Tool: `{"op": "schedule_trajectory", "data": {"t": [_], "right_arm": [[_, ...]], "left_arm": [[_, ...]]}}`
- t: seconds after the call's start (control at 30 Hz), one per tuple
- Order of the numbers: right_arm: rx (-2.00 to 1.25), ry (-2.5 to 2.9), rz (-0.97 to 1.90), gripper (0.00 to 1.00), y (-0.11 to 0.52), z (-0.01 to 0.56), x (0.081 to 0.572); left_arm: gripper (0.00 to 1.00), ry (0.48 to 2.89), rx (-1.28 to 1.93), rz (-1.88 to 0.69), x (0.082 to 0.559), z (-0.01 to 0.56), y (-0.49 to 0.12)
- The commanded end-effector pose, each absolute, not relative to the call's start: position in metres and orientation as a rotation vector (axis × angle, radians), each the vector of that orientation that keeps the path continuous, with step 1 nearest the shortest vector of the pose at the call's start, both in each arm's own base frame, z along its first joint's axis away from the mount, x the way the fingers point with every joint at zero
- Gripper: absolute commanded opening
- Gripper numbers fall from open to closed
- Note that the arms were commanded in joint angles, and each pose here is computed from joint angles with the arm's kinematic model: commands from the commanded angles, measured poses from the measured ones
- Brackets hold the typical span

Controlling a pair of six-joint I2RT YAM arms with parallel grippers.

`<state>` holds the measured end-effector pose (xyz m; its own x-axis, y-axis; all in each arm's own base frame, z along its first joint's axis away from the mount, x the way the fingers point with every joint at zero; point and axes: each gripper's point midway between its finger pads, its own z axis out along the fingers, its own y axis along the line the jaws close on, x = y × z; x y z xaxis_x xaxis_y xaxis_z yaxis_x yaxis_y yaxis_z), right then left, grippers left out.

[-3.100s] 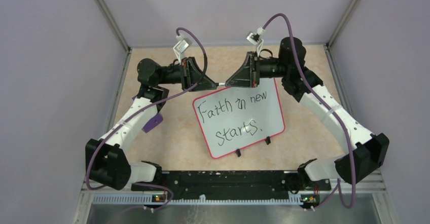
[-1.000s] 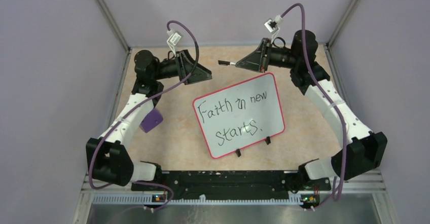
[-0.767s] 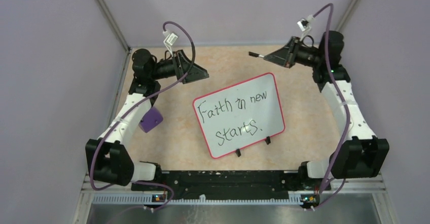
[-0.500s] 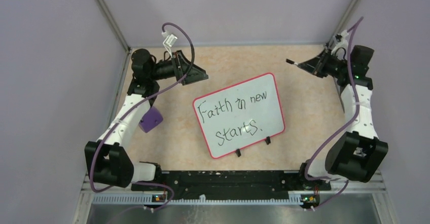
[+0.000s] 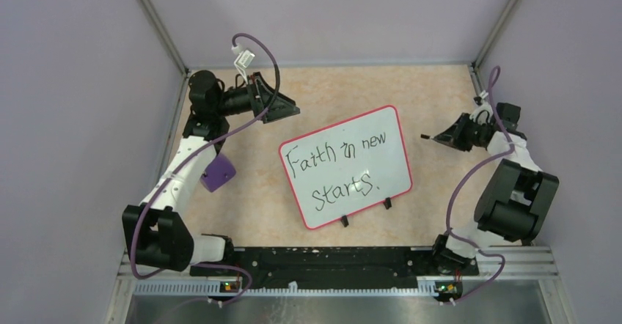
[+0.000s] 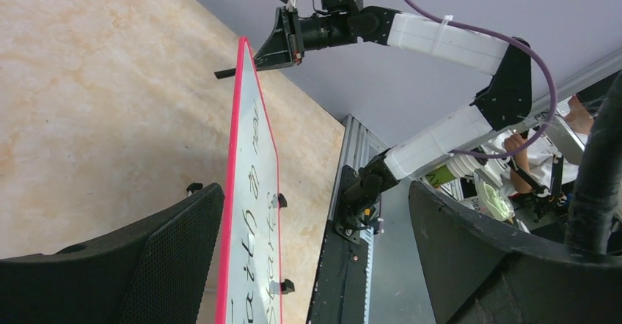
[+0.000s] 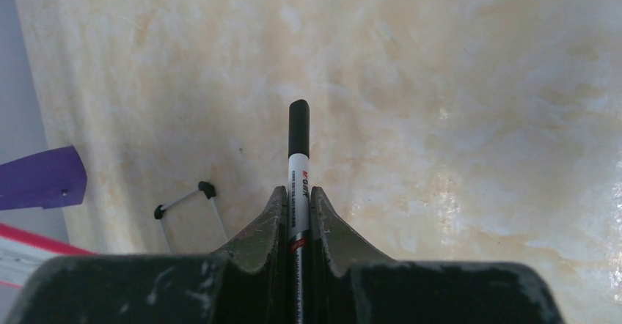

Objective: Write a sentence on the whiteboard
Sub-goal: Put down the whiteboard marker at the center of the board, then reset both arms

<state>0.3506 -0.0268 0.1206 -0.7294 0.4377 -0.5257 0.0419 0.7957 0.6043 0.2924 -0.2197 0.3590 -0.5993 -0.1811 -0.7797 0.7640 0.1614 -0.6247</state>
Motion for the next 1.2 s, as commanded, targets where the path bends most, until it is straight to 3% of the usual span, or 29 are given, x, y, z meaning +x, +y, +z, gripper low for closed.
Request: {"op": "schedule_trajectory", "data": {"t": [0.0, 0.23, 0.5, 0.87, 0.97, 1.03, 1.17], "right_arm": [[0.346, 2.292, 0.679, 0.04, -0.044, 0.099, 0.364], [0.414, 2.332, 0.711, 0.10, -0.050, 0.066, 0.365], [0.420, 2.368, 0.708, 0.37, -0.050, 0.054, 0.359], [0.383, 2.393, 0.690, 0.46, -0.050, 0.053, 0.350], [0.342, 2.370, 0.679, 0.57, -0.051, 0.070, 0.352], [0.304, 2.347, 0.657, 0.79, -0.054, 0.086, 0.357], [0.182, 2.275, 0.624, 0.84, -0.055, 0.134, 0.367]], "left_arm": [[0.99, 1.600, 0.607, -1.494, 0.288, 0.375, -0.216], [0.99, 1.608, 0.604, -1.491, 0.289, 0.371, -0.214], [0.99, 1.617, 0.597, -1.492, 0.291, 0.367, -0.214], [0.99, 1.655, 0.586, -1.464, 0.297, 0.356, -0.212], [0.99, 1.709, 0.579, -1.400, 0.304, 0.347, -0.209], [0.99, 1.761, 0.577, -1.324, 0.311, 0.340, -0.205], [0.99, 1.921, 0.576, -1.067, 0.337, 0.318, -0.181]]}}
